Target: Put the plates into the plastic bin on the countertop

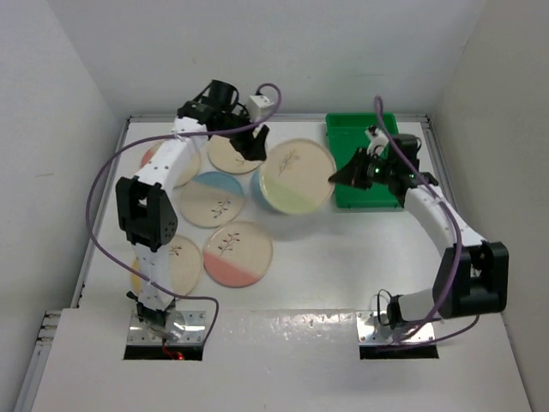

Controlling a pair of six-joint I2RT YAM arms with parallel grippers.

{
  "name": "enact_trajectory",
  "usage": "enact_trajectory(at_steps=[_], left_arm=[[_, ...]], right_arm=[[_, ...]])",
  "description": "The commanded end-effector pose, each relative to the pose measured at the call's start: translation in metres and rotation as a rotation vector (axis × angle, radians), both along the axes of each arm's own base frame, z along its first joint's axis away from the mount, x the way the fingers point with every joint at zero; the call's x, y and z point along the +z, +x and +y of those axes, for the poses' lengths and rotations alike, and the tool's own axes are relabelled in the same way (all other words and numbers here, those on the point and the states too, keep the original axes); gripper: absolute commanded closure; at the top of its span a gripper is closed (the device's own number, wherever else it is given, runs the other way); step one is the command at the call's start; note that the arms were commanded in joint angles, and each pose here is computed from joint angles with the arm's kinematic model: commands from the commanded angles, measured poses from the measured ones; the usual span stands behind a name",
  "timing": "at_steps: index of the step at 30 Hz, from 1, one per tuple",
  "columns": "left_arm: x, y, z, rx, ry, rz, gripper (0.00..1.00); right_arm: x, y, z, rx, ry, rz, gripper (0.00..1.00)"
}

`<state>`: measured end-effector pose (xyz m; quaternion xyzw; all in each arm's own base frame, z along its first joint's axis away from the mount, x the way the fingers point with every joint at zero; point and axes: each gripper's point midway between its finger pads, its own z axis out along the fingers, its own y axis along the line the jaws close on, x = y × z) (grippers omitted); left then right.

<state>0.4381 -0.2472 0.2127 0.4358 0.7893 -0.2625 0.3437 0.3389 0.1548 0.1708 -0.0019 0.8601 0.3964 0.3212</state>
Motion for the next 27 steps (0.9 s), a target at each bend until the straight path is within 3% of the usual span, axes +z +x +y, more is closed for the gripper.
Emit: enact_trajectory(at_steps=[1,6,9,12,17,18,23,27], left_arm=[[0.021,0.0,0.031,0.071,0.011,-0.012,0.28],[-0.021,-0.026,0.077,0.066,0.22,0.004,0.36],[-0.075,-0.071,0.101,0.022,0.344,0.147,0.38],[-0.098,-0.094,0.119,0.032,0.421,0.194,0.38],[-0.116,-0.115,0.13,0.032,0.461,0.244,0.38],[-0.116,-0.118,0.132,0.044,0.467,0.249,0.38],[-0.141,-0.14,0.146,0.102,0.505,0.327,0.38],[-0.153,-0.15,0.153,0.128,0.519,0.372,0.39]], right_arm=[[0.072,0.066,-0.022,-0.18,0.175,-0.172,1.0],[0.054,0.112,-0.133,-0.701,0.139,-0.143,1.0],[0.024,0.108,-0.186,-0.941,0.156,-0.092,1.0],[0.007,0.105,-0.209,-1.042,0.137,-0.07,1.0],[-0.024,0.114,-0.209,-1.032,0.113,0.011,1.0],[-0.048,0.114,-0.204,-1.01,0.102,0.079,1.0],[-0.068,0.118,-0.187,-0.892,0.045,0.136,1.0],[-0.09,0.11,-0.185,-0.846,-0.066,0.225,0.87]])
